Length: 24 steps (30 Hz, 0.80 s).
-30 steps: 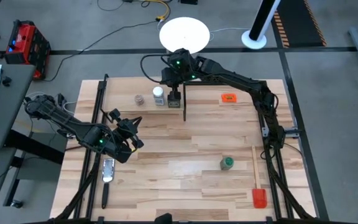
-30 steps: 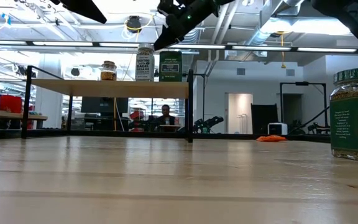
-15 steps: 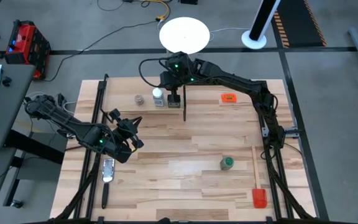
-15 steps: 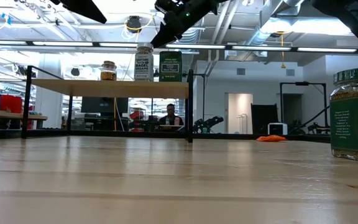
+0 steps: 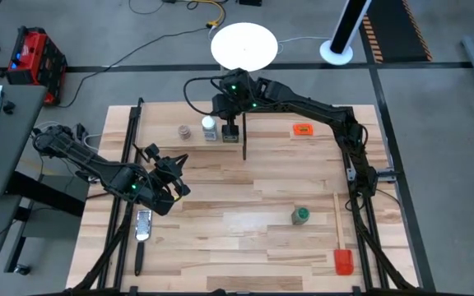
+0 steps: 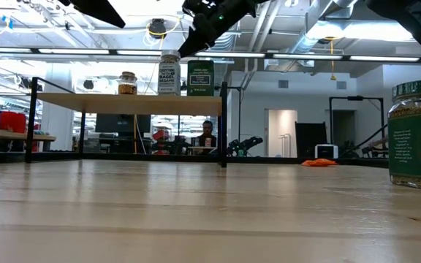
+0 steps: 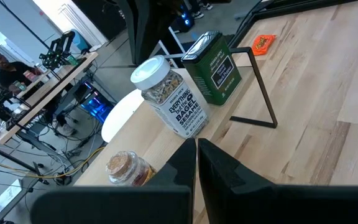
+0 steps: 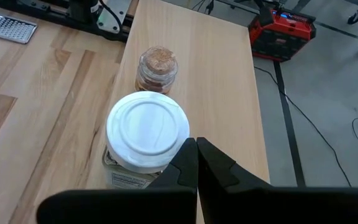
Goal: Shelf spices
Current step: Put the white seasoning bottle on the shelf, then put the green seasoning bottle on the shelf
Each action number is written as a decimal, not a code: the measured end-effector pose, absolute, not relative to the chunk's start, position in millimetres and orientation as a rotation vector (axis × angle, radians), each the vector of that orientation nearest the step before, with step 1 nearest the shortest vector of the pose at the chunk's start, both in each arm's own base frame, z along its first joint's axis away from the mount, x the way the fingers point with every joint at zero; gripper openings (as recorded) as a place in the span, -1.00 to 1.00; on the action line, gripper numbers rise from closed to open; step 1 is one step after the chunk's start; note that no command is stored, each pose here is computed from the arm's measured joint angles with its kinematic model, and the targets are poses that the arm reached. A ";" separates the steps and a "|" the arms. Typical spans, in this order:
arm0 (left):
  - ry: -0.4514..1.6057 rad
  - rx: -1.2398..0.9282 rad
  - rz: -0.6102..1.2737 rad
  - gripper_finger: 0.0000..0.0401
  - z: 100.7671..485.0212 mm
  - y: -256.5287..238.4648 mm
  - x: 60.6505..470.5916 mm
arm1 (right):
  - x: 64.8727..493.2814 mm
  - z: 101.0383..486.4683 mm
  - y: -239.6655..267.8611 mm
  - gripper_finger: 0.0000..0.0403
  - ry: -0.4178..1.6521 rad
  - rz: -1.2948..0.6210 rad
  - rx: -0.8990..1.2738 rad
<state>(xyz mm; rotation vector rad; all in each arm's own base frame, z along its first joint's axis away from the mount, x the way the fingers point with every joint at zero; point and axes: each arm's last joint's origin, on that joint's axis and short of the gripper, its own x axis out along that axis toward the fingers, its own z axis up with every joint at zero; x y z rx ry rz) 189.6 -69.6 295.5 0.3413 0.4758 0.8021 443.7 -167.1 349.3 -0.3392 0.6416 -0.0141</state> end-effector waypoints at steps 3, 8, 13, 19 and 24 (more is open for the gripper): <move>0.476 0.341 0.802 -0.97 295.5 -69.6 189.6 | 444.2 349.1 -165.8 -0.99 0.642 -0.010 -0.343; 0.476 0.342 0.802 -0.97 295.5 -69.6 189.6 | 446.8 349.1 -158.9 -0.99 0.639 0.012 -0.369; 0.476 0.342 0.802 -0.97 295.4 -69.6 189.6 | 447.1 349.3 -158.5 -0.99 0.637 0.013 -0.372; 0.477 0.342 0.802 -0.97 295.4 -69.6 189.6 | 445.4 350.0 -165.9 -0.99 0.665 -0.093 -0.402; 0.478 0.344 0.802 -0.97 295.3 -69.5 189.5 | 438.3 356.9 -171.9 -0.99 0.677 -0.156 -0.415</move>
